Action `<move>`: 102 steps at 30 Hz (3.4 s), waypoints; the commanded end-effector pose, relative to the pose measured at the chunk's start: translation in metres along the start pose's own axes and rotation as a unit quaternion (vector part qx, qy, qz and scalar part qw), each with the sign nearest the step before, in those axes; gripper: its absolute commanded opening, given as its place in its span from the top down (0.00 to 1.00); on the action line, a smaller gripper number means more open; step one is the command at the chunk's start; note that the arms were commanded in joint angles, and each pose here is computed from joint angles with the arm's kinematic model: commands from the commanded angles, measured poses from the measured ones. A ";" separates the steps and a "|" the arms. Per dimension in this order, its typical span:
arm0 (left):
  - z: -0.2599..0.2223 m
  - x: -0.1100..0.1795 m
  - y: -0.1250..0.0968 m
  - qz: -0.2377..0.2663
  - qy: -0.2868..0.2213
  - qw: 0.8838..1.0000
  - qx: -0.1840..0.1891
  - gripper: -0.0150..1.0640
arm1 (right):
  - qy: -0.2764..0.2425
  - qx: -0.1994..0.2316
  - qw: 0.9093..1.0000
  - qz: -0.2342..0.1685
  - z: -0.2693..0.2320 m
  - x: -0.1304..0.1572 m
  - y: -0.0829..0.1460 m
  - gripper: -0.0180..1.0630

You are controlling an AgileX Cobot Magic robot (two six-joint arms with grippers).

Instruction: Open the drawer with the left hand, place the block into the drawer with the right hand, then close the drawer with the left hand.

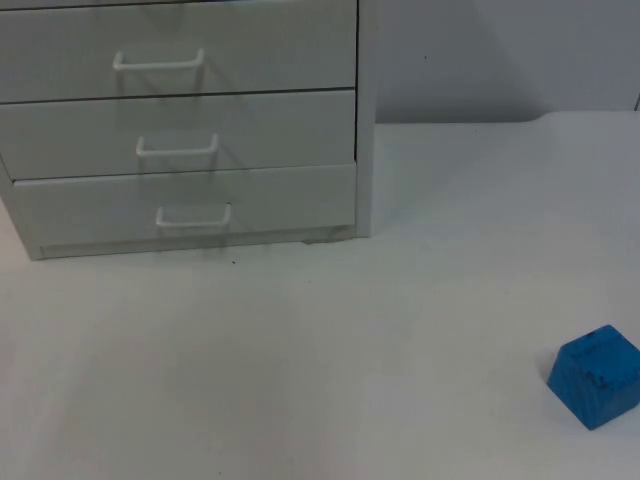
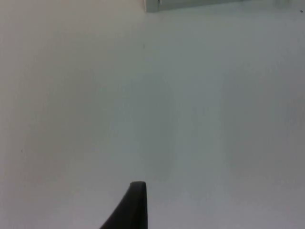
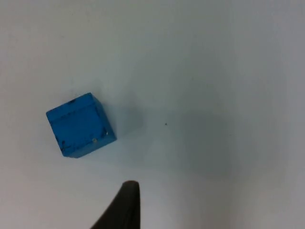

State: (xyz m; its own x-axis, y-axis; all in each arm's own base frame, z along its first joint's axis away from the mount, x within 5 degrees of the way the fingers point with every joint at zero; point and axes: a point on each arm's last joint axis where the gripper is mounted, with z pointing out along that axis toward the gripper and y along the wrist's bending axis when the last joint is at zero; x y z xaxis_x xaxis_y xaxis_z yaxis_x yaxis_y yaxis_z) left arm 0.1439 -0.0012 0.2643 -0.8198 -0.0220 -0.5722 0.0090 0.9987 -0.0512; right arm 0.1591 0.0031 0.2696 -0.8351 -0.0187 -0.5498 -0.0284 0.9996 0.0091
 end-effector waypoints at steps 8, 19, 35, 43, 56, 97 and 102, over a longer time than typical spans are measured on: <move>0.022 -0.009 -0.008 0.015 0.028 0.998 0.054 0.33 | -0.022 0.000 1.000 -0.006 -0.002 -0.005 0.000 0.01; 0.038 -0.044 -0.038 0.142 0.051 0.981 0.125 0.41 | -0.030 0.000 1.000 -0.006 -0.002 -0.006 0.000 0.01; 0.113 -0.047 -0.139 0.608 0.005 0.792 -0.059 0.42 | -0.034 0.000 0.999 -0.003 -0.002 -0.007 0.000 0.01; 0.167 -0.036 -0.152 0.681 0.008 0.729 -0.077 0.63 | -0.035 0.000 0.999 -0.003 -0.002 -0.007 0.000 0.01; 0.227 -0.030 -0.145 0.701 -0.017 0.709 -0.073 0.65 | -0.039 0.000 0.999 -0.003 -0.002 -0.008 0.000 0.01; 0.274 -0.065 -0.135 0.624 -0.006 0.777 -0.079 0.65 | -0.045 -0.001 0.999 -0.003 -0.002 -0.009 0.000 0.01; 0.268 -0.063 -0.146 0.625 -0.014 0.777 -0.076 0.65 | -0.045 -0.001 0.999 -0.003 -0.002 -0.009 0.000 0.01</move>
State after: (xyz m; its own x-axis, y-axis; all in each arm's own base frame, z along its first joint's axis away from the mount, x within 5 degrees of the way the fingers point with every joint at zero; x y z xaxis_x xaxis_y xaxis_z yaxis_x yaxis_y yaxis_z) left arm 0.3510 -0.1510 0.0847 -0.2048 0.9745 -0.0916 0.7222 0.2136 0.6579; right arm 0.1645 0.0033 0.2730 -0.7962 -0.0179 -0.6048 -0.0302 0.9995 0.0101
